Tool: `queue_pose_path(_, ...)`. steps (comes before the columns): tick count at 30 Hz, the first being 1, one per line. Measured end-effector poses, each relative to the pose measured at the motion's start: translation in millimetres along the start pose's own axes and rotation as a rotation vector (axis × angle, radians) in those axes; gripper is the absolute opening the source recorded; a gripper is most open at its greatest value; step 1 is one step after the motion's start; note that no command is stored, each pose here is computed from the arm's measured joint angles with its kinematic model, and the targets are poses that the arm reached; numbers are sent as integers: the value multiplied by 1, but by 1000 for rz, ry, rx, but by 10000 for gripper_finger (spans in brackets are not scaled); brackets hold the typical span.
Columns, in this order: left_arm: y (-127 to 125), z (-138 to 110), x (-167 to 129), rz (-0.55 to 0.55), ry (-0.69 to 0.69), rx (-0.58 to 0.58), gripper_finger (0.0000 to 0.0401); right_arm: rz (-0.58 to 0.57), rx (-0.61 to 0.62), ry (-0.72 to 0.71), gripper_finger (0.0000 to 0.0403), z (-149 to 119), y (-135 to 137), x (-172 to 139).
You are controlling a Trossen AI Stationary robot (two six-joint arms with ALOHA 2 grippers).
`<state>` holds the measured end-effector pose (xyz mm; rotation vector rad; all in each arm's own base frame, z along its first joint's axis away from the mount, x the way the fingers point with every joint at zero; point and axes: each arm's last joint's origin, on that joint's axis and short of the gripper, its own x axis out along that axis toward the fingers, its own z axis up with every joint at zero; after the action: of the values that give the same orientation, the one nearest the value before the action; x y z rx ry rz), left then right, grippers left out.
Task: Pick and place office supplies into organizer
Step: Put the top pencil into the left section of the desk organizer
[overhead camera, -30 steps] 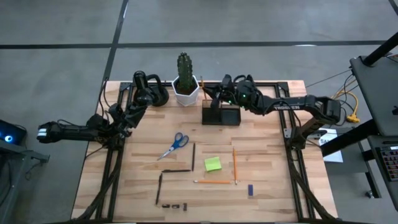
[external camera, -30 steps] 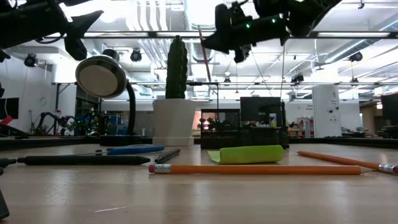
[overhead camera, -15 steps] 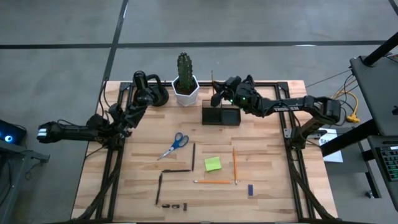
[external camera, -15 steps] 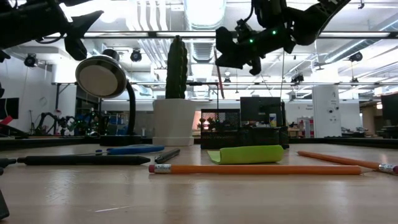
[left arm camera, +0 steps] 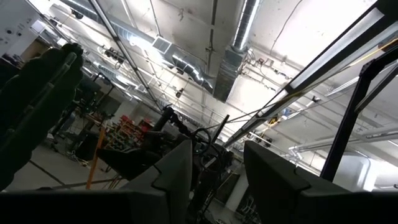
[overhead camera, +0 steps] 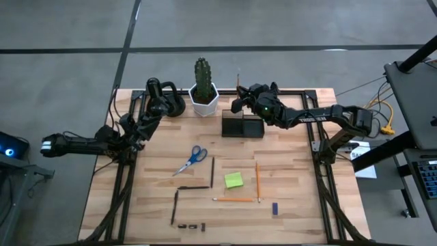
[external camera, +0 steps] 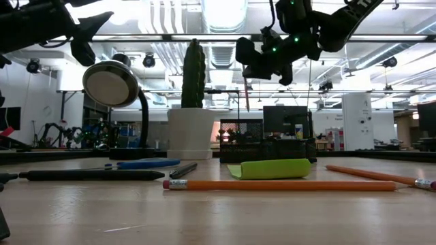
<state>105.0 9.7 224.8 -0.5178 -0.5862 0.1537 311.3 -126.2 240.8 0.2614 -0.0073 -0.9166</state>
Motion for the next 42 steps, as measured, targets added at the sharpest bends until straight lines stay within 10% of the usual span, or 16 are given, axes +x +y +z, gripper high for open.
queue_pose_path(12, 0, 0, 0, 0, -1, 0, 130, -49, 144, -13, 13, -17, 3, 8)
queue_pose_path(42, 0, 0, 0, 1, 1, -1, 130, 273, -57, -11, 13, -42, 8, 29)
